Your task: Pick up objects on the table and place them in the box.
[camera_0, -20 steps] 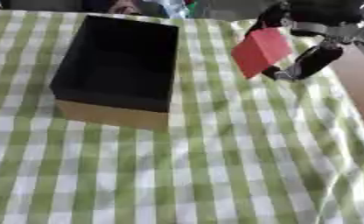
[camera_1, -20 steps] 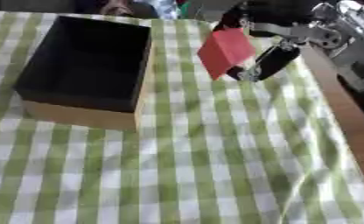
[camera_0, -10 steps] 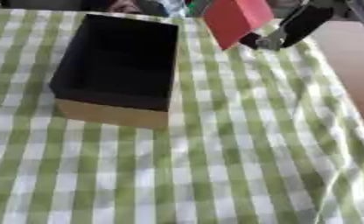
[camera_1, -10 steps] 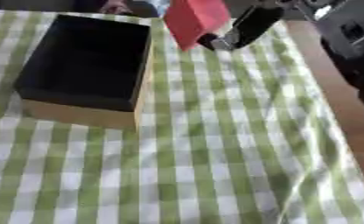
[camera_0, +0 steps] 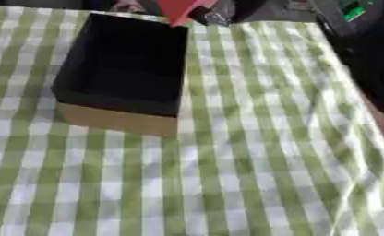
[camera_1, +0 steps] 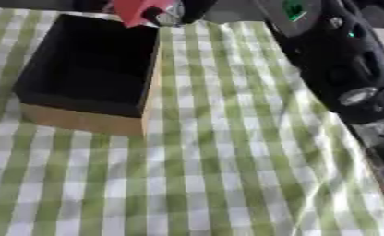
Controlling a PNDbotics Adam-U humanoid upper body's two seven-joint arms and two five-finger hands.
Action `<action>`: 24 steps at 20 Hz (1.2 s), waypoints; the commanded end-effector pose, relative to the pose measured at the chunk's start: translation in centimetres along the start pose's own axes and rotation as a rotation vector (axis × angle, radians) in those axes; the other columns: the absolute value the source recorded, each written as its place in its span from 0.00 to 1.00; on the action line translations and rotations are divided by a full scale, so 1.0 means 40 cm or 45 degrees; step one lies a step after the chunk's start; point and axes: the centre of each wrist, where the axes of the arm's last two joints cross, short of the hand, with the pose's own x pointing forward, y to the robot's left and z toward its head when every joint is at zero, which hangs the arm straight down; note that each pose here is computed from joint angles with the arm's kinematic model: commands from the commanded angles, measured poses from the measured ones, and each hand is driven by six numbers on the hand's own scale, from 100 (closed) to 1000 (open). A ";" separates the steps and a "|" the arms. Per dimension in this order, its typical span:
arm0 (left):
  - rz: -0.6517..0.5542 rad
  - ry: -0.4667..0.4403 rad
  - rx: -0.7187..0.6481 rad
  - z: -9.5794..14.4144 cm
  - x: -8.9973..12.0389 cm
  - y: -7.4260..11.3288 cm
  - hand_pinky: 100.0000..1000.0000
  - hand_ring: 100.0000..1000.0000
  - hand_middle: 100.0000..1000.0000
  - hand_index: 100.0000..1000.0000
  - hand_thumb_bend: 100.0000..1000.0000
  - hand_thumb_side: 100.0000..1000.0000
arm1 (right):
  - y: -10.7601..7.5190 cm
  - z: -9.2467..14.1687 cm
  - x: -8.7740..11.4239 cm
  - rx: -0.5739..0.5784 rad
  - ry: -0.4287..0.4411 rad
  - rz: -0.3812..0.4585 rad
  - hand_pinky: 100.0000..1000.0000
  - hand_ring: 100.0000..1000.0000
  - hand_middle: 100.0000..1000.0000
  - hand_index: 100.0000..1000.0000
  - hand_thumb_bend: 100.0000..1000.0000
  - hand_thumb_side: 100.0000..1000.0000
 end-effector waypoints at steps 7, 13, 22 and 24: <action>0.026 -0.057 -0.039 -0.026 0.018 -0.008 0.81 0.48 0.62 0.72 0.08 0.76 | 0.043 -0.089 -0.014 -0.037 0.049 -0.036 0.62 0.50 0.43 0.55 0.00 0.25; 0.036 -0.059 -0.037 -0.030 0.019 -0.011 0.81 0.48 0.62 0.72 0.08 0.76 | 0.098 -0.125 -0.006 0.035 -0.005 -0.058 0.63 0.51 0.44 0.58 0.00 0.26; 0.044 -0.055 -0.037 -0.030 0.019 -0.014 0.82 0.48 0.62 0.72 0.08 0.76 | 0.160 -0.155 -0.005 0.142 0.020 0.051 0.72 0.69 0.64 0.89 0.00 0.55; 0.044 -0.053 -0.038 -0.030 0.019 -0.014 0.82 0.48 0.62 0.72 0.08 0.76 | 0.156 -0.153 -0.006 0.152 0.023 0.097 0.77 0.78 0.76 0.98 0.00 0.69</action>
